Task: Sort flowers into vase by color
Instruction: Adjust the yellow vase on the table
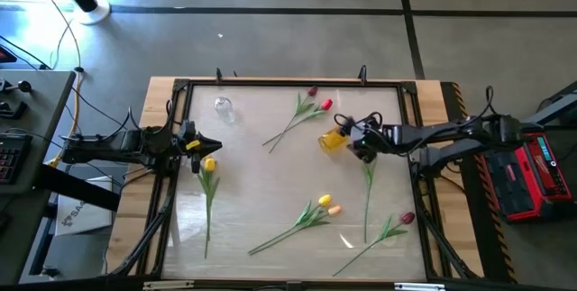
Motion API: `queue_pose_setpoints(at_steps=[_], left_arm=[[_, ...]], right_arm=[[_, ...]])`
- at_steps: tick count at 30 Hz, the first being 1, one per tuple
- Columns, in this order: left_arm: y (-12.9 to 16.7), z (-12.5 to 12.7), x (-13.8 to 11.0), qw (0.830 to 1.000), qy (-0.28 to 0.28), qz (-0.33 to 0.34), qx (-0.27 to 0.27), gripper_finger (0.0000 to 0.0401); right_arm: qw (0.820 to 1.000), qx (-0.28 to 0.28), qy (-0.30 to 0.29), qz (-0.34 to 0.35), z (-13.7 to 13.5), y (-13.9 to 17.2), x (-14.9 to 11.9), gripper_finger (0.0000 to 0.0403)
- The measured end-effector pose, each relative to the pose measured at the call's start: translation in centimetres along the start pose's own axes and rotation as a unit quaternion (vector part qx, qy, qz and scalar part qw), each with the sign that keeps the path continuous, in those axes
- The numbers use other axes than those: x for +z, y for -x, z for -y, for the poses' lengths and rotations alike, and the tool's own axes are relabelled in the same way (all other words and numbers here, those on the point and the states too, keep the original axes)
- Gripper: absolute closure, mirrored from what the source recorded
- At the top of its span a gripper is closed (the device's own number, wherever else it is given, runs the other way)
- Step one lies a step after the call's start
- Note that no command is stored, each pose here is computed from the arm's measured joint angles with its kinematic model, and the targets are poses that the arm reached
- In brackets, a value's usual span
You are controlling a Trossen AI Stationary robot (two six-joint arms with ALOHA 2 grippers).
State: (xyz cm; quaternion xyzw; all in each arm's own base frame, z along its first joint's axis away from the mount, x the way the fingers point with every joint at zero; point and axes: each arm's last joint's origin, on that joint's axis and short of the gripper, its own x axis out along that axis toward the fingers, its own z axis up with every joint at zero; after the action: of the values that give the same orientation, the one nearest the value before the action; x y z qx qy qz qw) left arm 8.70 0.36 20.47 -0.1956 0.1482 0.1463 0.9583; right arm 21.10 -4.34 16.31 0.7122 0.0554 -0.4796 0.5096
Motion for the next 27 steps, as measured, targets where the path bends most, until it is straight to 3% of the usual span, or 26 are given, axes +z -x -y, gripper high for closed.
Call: queue_pose_setpoints(at_steps=[7, 17, 27], left_arm=[[0.0, 0.0, 0.0, 1.0, -0.004, 0.001, 0.001, 0.0366], [0.0, 0.0, 0.1, 1.0, -0.012, 0.003, 0.001, 0.0366], [0.0, 0.0, 0.0, 1.0, -0.008, 0.003, 0.001, 0.0366]], right_arm=[[1.0, -0.013, -0.018, 0.008, -0.3, -0.7, 1.2, 0.0038], [0.997, -0.068, -0.011, -0.03, 0.0, -3.3, 2.3, 0.0038], [0.996, -0.07, 0.007, -0.052, -0.2, -4.3, 2.7, 0.0044]])
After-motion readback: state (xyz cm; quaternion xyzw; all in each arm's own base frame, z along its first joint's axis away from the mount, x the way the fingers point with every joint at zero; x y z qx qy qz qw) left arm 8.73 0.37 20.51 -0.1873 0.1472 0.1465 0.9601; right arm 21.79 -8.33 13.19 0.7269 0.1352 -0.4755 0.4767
